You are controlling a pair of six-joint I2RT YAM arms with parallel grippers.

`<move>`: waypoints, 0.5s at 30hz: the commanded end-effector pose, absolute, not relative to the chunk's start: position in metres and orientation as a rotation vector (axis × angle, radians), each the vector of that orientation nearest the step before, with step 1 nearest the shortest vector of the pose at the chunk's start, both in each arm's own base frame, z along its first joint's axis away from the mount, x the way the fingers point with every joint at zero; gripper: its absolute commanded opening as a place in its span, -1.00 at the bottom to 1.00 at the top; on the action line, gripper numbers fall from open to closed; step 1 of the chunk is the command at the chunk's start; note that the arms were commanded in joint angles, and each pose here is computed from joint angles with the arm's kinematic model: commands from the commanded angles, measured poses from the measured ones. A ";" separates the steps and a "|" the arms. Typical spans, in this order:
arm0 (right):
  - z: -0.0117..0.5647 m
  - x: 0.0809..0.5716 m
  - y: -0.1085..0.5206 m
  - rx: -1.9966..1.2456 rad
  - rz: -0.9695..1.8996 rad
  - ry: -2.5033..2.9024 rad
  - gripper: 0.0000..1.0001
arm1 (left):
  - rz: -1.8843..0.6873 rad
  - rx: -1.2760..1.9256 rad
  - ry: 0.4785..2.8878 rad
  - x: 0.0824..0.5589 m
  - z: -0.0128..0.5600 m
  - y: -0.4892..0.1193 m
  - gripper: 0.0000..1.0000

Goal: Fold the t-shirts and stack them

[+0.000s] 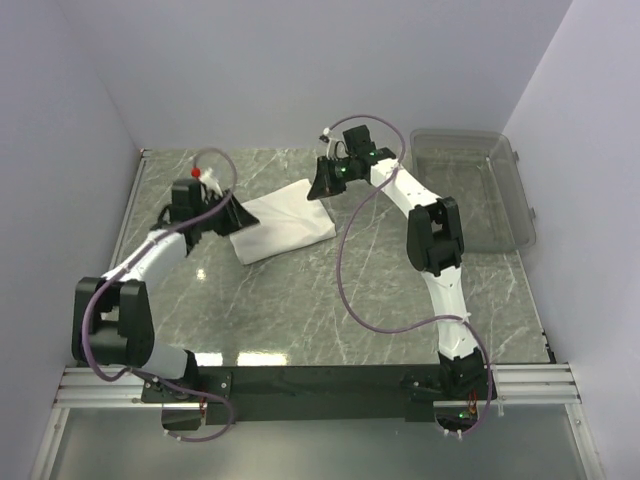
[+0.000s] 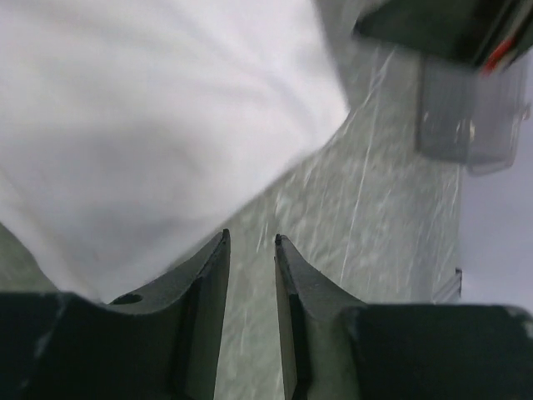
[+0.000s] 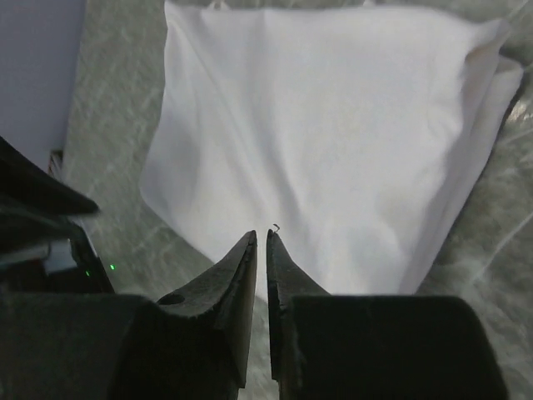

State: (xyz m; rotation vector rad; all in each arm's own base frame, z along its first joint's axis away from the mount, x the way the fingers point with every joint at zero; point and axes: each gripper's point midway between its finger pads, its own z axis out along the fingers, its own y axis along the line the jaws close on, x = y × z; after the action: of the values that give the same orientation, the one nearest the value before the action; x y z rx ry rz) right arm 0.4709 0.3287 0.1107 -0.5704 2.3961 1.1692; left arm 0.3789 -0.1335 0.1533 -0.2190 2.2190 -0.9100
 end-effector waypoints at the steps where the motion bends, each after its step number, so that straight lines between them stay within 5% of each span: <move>1: 0.105 0.494 0.352 -0.309 1.264 2.409 -0.66 | -1.055 -0.285 2.231 0.363 0.135 -0.154 -0.33; 15: 0.044 0.546 0.342 0.176 0.998 2.484 -0.60 | -0.949 -0.417 2.490 0.345 0.038 -0.149 -0.36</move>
State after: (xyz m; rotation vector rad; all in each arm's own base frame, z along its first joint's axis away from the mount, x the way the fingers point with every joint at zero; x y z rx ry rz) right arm 0.5186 0.3470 0.0331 0.0328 2.5505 1.0940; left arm 0.3510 -0.1526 0.0545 -0.3976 2.4497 -0.9839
